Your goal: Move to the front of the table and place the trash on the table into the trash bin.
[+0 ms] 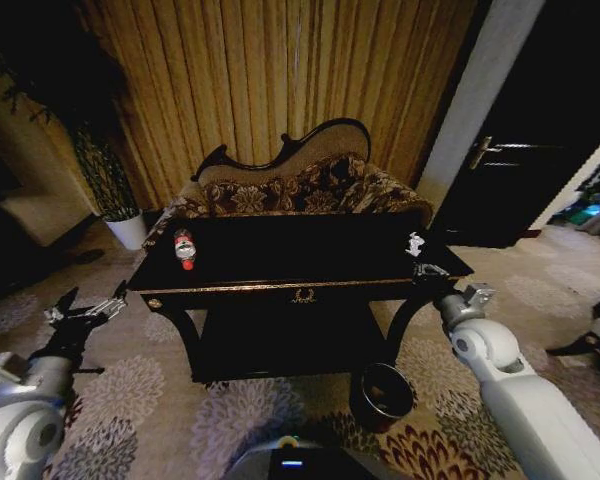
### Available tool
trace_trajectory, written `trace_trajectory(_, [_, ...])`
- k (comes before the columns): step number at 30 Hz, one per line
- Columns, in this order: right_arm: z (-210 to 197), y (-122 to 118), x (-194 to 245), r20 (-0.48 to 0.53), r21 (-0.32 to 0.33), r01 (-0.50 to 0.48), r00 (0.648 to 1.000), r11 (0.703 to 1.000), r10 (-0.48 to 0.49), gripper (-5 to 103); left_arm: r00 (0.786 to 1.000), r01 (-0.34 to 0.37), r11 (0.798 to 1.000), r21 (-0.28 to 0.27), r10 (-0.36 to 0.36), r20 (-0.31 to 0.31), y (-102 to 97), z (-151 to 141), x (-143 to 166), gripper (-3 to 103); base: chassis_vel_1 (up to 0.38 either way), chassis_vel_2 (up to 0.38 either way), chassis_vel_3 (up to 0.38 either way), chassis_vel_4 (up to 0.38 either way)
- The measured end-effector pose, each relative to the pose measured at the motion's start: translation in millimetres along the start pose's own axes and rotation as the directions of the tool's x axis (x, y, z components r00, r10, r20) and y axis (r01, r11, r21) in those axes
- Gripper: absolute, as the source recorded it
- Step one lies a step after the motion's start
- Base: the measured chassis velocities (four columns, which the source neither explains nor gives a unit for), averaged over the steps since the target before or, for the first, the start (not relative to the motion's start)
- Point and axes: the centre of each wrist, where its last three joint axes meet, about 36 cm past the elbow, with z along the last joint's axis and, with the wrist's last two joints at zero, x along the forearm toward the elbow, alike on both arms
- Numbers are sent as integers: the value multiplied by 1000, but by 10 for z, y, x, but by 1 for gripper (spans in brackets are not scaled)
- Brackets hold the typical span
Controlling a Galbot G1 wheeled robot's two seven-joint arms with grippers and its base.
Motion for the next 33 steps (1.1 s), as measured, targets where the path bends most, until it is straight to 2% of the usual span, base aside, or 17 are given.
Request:
trace_trajectory(19, [115,19,91,-15,-5,-8,1000,1000,8,0,1000,-1,1000,6,1,10,-8,2,15,100,104,-104,-106,108])
trace_trajectory(24, [180,32,113,-24,-9,-14,1000,1000,13,0,1000,0,1000,9,-1,29,-5,9,21,100,102,-114,-103,120])
trace_trajectory(29, [379,18,129,-60,-12,-9,998,1000,8,0,999,3,1000,14,-3,34,-6,18,29,100,80,-81,-62,86])
trace_trajectory(33, [783,-44,145,-158,-34,-18,987,999,12,0,999,5,1000,19,-6,40,-10,28,43,100,0,0,0,0])
